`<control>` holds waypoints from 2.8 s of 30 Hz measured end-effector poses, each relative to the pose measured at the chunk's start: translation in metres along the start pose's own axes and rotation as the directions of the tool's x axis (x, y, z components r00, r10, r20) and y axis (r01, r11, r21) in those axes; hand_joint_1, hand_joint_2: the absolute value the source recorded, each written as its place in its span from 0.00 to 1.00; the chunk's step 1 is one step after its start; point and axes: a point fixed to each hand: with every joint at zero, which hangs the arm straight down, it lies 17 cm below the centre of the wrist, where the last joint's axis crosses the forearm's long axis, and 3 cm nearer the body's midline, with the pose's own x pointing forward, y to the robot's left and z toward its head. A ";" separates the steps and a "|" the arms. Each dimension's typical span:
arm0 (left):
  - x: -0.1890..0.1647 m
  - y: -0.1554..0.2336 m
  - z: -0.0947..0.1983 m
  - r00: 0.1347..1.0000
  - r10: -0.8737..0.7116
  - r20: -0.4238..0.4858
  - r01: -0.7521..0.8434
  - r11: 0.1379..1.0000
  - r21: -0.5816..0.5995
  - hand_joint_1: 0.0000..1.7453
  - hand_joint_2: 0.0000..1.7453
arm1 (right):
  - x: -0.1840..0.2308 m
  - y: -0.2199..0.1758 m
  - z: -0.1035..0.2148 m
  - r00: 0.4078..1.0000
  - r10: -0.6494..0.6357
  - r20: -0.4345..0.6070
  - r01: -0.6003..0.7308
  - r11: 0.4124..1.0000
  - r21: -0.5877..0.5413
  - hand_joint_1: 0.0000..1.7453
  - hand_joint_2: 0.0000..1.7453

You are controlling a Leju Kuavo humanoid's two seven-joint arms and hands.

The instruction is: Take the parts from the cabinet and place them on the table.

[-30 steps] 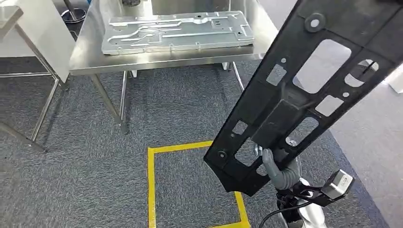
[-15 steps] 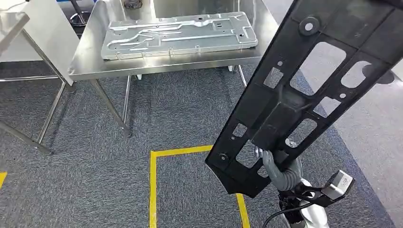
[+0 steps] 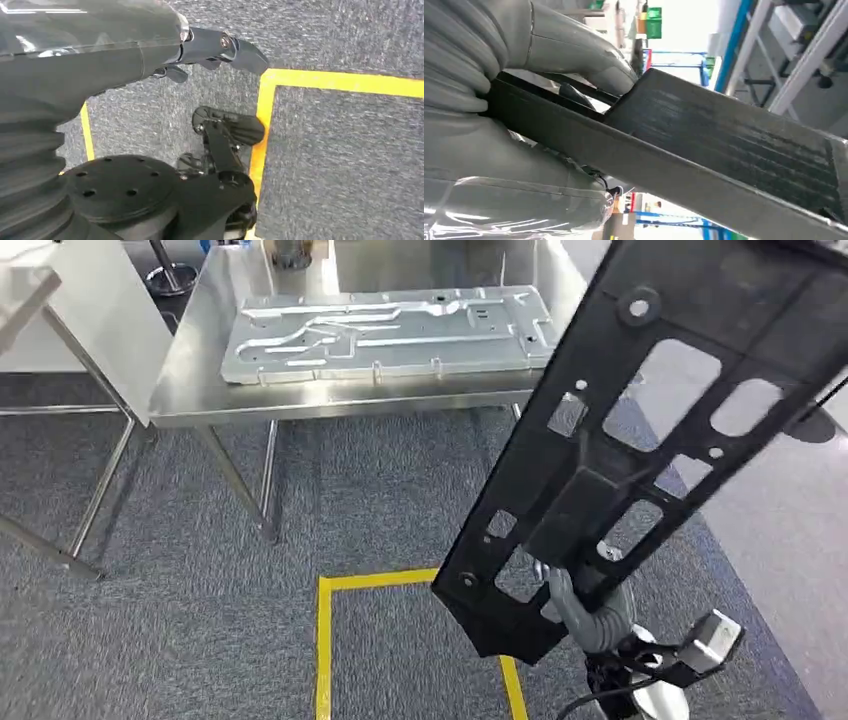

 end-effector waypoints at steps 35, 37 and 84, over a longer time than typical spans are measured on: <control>-0.006 0.000 0.001 1.000 0.002 -0.013 -0.002 1.000 -0.002 0.00 1.00 | 0.009 0.010 0.002 1.000 -0.010 0.012 0.009 1.000 0.019 0.94 1.00; -0.005 0.000 0.001 1.000 0.002 -0.011 -0.002 1.000 -0.001 0.00 1.00 | 0.008 0.009 0.002 1.000 -0.012 0.010 0.012 1.000 0.017 0.94 1.00; 0.001 -0.005 0.000 1.000 -0.019 -0.004 0.019 0.999 -0.029 0.00 1.00 | 0.004 -0.036 -0.042 0.969 0.248 -0.008 -0.246 0.965 0.089 0.94 1.00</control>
